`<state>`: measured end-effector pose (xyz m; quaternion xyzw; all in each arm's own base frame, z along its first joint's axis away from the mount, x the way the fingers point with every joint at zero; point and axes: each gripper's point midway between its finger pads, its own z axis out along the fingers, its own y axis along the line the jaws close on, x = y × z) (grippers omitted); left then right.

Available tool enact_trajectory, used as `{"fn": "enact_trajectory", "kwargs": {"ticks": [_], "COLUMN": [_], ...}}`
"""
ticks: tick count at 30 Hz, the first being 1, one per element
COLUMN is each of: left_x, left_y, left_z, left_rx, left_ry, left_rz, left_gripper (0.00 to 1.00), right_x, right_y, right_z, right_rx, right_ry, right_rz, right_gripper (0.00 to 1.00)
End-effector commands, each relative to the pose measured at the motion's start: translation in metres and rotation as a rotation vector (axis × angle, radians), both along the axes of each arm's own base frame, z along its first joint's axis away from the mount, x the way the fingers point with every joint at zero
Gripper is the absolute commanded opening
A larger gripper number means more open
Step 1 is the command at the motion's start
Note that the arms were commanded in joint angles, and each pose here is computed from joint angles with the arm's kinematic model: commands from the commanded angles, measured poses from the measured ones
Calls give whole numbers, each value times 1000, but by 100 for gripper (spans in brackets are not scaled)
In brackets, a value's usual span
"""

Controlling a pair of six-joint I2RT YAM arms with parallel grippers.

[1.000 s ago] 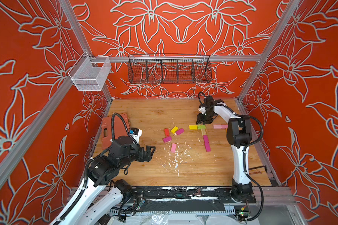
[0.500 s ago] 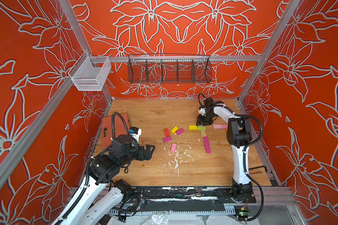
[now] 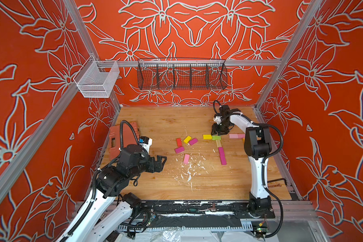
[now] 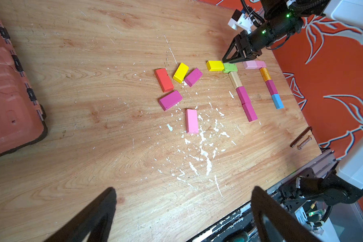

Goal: Assemble the number 7 with building blocks
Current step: Adjust the building block at the center of the board.

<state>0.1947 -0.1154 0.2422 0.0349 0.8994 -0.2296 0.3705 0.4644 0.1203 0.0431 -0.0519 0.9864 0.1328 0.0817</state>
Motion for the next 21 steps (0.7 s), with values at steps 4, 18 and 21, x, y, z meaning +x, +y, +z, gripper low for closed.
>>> {"fn": "enact_trajectory", "kwargs": {"ticks": [4,18,21], "left_x": [1,2,3], "left_y": [-3,-11,-11], "left_z": [-3,-7,-8], "left_rx": [-7,-24,-24], "left_ry": [5,30,36], "left_rz": [-19,-50,-49], "left_gripper": [97,97,97], "right_x": [-31,-100,-98], "right_y": [-31,-77,-76], "right_z": [35,19,16], "right_rx": [-111,-294,-282], "right_ry": [-82,-56,-65], "right_rz": [-76,-152,-150], "right_gripper": [57,57,57]}}
